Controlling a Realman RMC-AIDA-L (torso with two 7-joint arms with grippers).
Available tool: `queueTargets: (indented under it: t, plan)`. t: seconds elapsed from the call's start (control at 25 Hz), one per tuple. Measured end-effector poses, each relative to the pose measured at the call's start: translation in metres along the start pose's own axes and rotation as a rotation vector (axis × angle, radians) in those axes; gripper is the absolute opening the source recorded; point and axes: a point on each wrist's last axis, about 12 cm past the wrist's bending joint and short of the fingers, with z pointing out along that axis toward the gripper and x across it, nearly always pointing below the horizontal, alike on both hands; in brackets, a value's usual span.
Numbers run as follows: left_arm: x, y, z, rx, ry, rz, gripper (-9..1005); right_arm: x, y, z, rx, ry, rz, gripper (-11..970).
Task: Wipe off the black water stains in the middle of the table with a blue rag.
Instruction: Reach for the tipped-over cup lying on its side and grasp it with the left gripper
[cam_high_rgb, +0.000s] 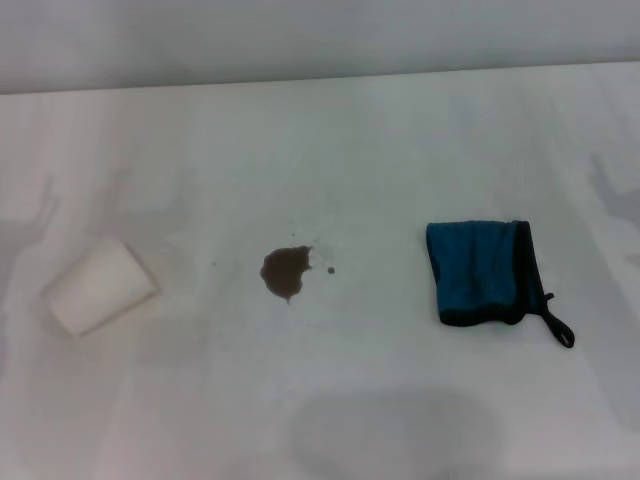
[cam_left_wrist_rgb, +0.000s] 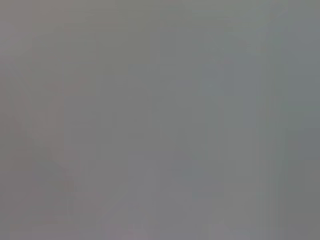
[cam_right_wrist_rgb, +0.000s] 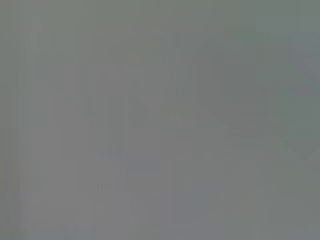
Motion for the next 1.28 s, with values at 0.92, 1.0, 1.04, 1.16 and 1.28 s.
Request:
queueTargets:
  t: [0.92,1.0,1.04,1.16,1.28]
  plan:
    - [-0.062,0.070,0.085,0.455,0.487,-0.241,886,-0.003,0.000,0.014,0.010,0.000,-0.004,869]
    - [-0.076,0.074,0.095,0.507,0.547,-0.244,886,-0.003,-0.001,0.014,0.011,-0.001,-0.005,869]
    - [-0.084,0.076,0.100,0.542,0.585,-0.247,886,-0.003,0.000,0.014,0.011,-0.001,-0.004,869]
    - [-0.105,0.081,0.114,0.622,0.695,-0.244,886,-0.003,0.000,0.014,0.011,-0.001,-0.004,869]
    - [-0.113,0.082,0.119,0.652,0.763,-0.225,885,-0.002,0.000,0.014,0.012,0.001,-0.002,869]
